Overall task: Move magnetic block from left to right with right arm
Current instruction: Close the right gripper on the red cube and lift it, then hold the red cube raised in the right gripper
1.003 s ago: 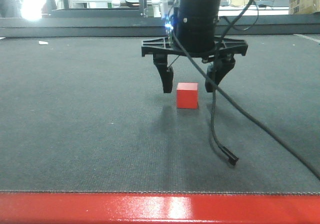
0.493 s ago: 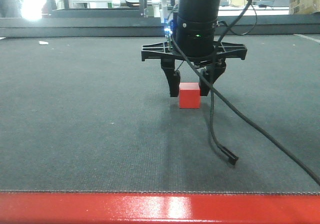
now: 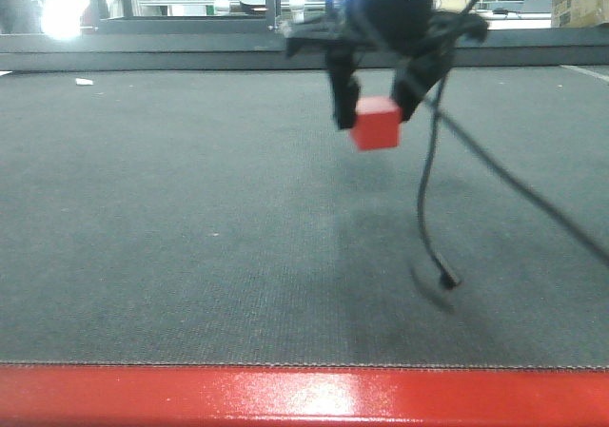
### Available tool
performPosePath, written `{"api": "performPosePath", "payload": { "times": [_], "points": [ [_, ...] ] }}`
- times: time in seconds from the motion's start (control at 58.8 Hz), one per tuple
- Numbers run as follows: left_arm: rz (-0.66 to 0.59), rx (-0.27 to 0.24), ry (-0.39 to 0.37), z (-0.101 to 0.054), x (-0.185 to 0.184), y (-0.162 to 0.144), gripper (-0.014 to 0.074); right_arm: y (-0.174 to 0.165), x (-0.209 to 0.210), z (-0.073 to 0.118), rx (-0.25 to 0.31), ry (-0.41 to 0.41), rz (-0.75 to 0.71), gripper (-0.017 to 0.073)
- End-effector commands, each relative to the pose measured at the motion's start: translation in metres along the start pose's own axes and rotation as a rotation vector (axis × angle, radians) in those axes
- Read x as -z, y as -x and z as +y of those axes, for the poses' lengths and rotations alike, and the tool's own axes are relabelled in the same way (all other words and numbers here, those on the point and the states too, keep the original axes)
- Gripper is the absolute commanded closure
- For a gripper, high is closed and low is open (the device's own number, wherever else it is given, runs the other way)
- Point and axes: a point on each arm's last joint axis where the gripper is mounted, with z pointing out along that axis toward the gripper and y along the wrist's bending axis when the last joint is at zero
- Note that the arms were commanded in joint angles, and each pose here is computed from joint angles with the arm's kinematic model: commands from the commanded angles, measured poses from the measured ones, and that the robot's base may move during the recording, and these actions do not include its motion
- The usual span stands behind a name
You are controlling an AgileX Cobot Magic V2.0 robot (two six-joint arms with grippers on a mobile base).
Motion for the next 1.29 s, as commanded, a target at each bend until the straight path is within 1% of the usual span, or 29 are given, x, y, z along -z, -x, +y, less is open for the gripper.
{"api": "performPosePath", "payload": {
  "times": [0.0,0.085,0.221,0.408,0.629,0.765,0.918,1.088,1.275],
  "points": [
    [-0.095,0.004,-0.004,0.000,0.001,0.006,0.0710,-0.001,0.048,-0.018,0.013,0.026,-0.157,0.0388],
    [-0.095,0.004,-0.004,0.000,0.001,0.006,0.0710,-0.022,0.055,-0.031,0.008,0.031,-0.191,0.0388],
    [-0.095,0.004,-0.004,0.000,0.001,0.006,0.0710,-0.055,0.072,-0.047,0.001,0.049,-0.265,0.0388],
    [-0.095,0.004,-0.004,0.000,0.001,0.006,0.0710,-0.111,0.087,-0.059,0.022,0.081,-0.345,0.0388],
    [-0.095,0.004,-0.004,0.000,0.001,0.006,0.0710,-0.162,0.108,-0.072,0.022,0.116,-0.457,0.0388],
    [-0.095,0.004,-0.004,0.000,0.001,0.006,0.0710,-0.186,0.124,-0.079,0.026,0.123,-0.527,0.0388],
    [-0.095,0.004,-0.004,0.000,0.001,0.006,0.0710,-0.207,0.155,-0.088,0.033,0.130,-0.668,0.0388],
    [-0.095,0.004,-0.004,0.000,0.001,0.006,0.0710,-0.232,0.194,-0.098,0.023,0.152,-0.856,0.0388],
    [-0.095,0.004,-0.004,0.000,0.001,0.006,0.0710,-0.254,0.218,-0.106,0.008,0.173,-0.983,0.0388]
  ]
}}
